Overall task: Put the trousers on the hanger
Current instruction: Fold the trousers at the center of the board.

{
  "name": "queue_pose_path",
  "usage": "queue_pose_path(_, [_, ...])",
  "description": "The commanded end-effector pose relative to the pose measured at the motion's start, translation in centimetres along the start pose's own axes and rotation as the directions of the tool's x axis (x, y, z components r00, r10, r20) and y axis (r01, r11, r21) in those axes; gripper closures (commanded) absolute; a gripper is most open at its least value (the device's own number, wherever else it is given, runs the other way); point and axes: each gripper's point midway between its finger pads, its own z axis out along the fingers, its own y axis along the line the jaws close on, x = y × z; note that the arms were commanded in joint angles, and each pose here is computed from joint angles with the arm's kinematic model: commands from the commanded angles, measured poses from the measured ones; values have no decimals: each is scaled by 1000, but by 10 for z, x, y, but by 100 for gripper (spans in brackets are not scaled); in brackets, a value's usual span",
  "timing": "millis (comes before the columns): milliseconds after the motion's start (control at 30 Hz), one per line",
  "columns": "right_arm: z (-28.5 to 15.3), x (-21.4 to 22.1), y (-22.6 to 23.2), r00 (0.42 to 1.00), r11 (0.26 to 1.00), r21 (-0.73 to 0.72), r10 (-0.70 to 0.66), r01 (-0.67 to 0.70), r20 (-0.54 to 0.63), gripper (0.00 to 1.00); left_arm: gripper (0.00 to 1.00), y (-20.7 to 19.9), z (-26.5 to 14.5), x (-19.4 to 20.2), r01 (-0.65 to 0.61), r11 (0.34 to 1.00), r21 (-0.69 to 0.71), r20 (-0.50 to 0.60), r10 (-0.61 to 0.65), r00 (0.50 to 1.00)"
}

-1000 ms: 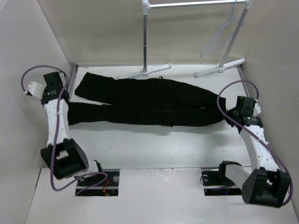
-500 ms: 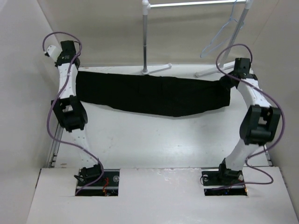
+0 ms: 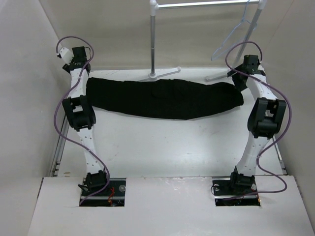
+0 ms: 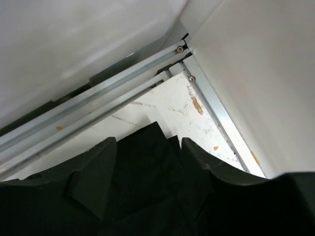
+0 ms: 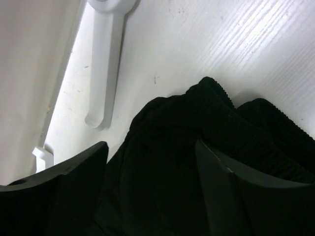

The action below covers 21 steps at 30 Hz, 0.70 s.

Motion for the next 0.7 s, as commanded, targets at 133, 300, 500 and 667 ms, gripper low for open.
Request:
queue_pose_path(133, [-72,15,-34,994,998,-64,-20,27,109,32,46,-13,-100,-9,78,980,185,12,-82,997])
queue_pose_path(300, [-66,44,-103,996,999,-3,48,-48,74,49,46,-22,-102,80,71,969,238,-163,-33,986])
queue_pose_path(500, [-38,35,-101,998,994,-86,63,-62,1,21,47,-12,-62,129,86,976,201,-270,-29,962])
queue_pose_path(667, [-12,18,-100,994,991,-77,107,-105,17,37,47,32,-33,136,95,991,92,-291,-65,955])
